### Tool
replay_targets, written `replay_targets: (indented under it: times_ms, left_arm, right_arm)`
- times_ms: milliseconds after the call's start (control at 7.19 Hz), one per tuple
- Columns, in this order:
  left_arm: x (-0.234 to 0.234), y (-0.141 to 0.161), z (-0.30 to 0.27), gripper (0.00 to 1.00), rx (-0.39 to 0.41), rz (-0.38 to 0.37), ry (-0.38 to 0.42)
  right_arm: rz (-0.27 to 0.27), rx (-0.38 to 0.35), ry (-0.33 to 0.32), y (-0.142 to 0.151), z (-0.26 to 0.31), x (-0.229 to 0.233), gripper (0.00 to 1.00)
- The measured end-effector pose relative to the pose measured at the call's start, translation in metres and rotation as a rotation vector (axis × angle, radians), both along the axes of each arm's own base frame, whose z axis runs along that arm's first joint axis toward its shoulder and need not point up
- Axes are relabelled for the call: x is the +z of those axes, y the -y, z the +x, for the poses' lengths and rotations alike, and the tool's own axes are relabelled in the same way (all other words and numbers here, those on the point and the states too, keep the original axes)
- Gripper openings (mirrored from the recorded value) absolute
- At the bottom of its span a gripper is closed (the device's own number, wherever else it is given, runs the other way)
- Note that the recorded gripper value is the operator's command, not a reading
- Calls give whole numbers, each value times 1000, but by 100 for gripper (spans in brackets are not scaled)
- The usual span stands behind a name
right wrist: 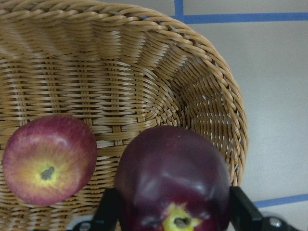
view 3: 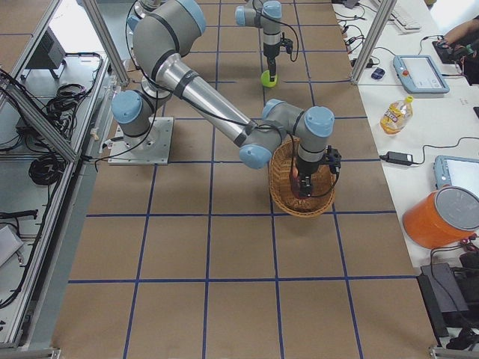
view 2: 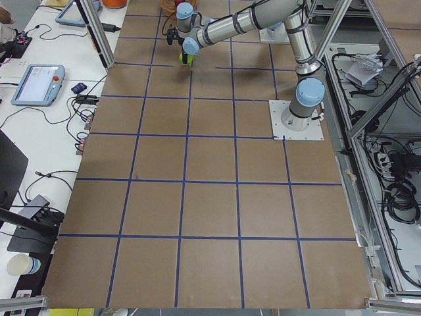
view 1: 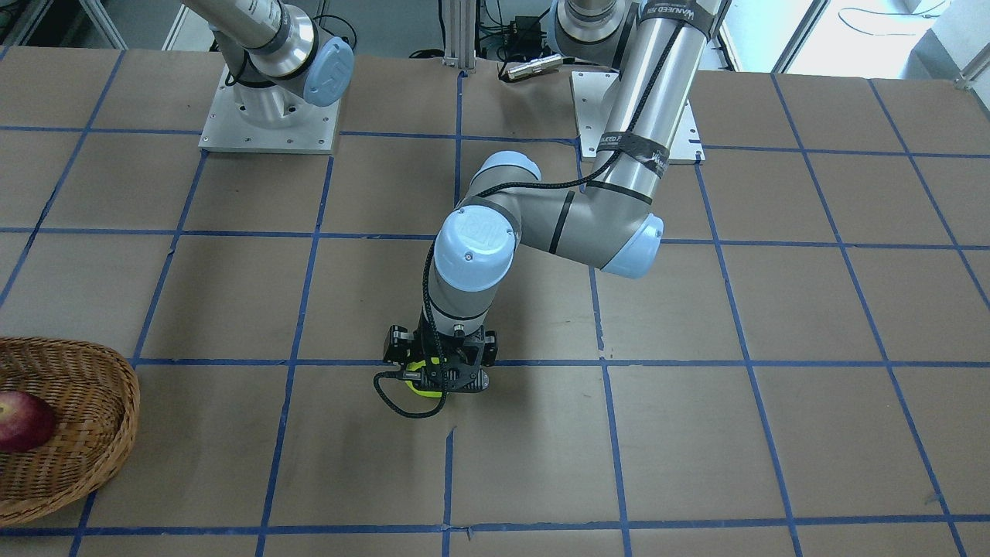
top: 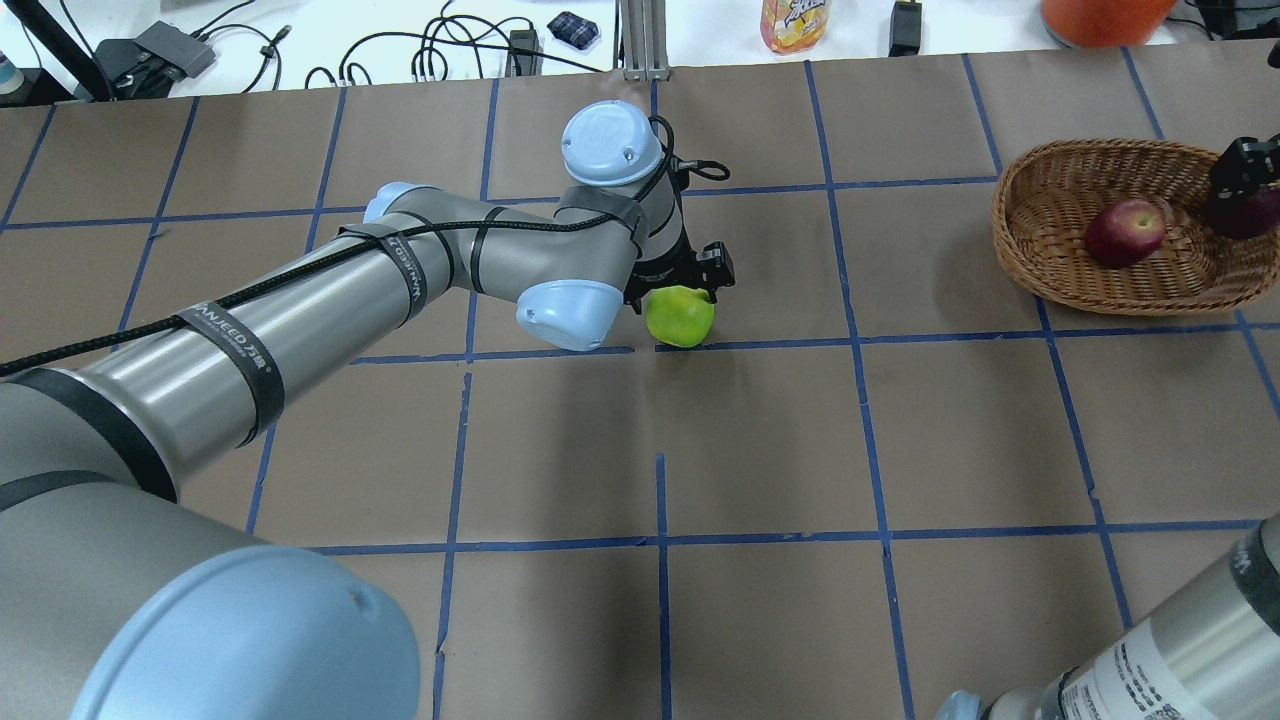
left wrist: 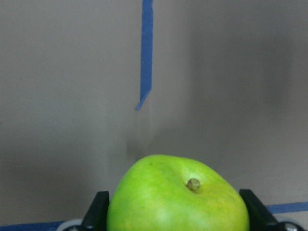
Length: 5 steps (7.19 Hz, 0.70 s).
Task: Put all apples into basket
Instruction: 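Raise the left gripper back toward rest while the right returns from the basket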
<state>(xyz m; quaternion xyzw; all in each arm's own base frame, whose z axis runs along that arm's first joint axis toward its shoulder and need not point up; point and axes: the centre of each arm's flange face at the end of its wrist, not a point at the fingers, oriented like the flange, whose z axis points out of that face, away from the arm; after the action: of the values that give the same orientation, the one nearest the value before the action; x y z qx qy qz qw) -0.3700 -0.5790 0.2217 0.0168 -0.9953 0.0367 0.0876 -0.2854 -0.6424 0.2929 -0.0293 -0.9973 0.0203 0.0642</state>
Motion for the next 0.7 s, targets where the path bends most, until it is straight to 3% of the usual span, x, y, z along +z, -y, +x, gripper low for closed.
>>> replay_targets:
  times_ms: [278,418,557,696]
  left_arm:
    - [51,8,22,100,9,35,18]
    - [82,8,37,100,9,56,26]
    - [114,7,58,100,-1,69,42]
    - [144,5,87,100,-23,86,76]
  right_arm:
    - [7,-13,12,4,-3,-17,0]
    - [9,-15,17,7,-5,-26,13]
    - [2,-15,22,11,-7,-31,52]
    - [-3,-14,31,14,-7,-36,72]
